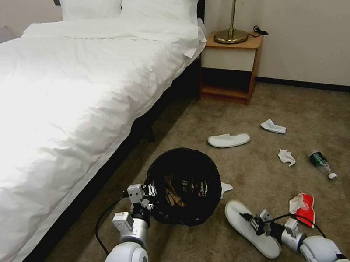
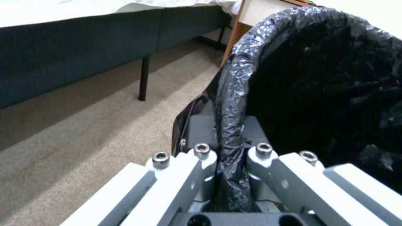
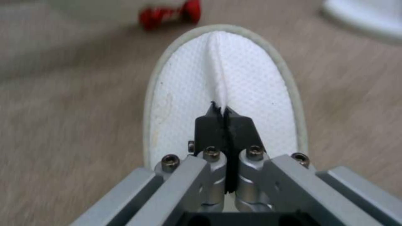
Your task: Pick up the trash bin, then pick up the garbage on the floor and place it into the trash bin.
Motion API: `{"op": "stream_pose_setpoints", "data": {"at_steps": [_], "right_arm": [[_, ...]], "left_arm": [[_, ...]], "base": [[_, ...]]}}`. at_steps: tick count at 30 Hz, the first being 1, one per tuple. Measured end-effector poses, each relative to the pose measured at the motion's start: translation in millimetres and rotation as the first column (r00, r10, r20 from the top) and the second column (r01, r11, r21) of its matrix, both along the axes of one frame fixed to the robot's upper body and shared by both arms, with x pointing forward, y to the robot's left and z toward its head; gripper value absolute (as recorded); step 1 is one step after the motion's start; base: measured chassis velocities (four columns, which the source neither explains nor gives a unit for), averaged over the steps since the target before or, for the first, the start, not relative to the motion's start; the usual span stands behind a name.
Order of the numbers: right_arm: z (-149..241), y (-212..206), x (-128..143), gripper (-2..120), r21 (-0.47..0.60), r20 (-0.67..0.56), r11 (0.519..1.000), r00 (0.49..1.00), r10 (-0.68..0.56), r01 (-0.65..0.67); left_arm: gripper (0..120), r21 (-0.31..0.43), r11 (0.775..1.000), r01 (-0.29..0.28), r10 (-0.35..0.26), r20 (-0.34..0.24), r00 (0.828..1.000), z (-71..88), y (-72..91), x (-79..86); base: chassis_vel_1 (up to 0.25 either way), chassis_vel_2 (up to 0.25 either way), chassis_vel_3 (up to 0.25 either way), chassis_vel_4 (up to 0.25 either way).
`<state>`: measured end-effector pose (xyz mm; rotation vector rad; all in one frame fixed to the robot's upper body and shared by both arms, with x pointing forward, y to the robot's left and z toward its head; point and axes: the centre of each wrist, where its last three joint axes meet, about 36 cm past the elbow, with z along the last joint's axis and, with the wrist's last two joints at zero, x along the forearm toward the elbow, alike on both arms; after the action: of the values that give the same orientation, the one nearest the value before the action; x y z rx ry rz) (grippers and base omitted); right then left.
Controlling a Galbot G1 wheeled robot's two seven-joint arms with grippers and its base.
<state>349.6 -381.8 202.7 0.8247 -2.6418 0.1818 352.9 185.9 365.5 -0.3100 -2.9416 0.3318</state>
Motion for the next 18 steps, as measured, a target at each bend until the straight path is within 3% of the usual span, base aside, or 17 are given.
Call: {"op": "stream_pose_setpoints", "data": {"at_steps": [12, 18], "right_arm": [[38.3, -10.8, 4.9, 0, 0.038, 0.161, 0.992, 0.979, -0.124, 0.120], [56.9, -7.7, 15.5, 0, 0.075, 0.229, 0.982, 0.955, -0.186, 0.173]], "left_arm": [[3, -0.002, 1.000, -0.003, 0.003, -0.009, 1.000, -2.4, 2.2, 3.3], [3, -0.006, 1.000, 0.000, 0.000, -0.045, 0.999, -6.8, 0.6, 0.3]], "base": [[0.000, 0.000, 0.000, 0.000], [0.000, 0.000, 0.000, 0.000]]}}
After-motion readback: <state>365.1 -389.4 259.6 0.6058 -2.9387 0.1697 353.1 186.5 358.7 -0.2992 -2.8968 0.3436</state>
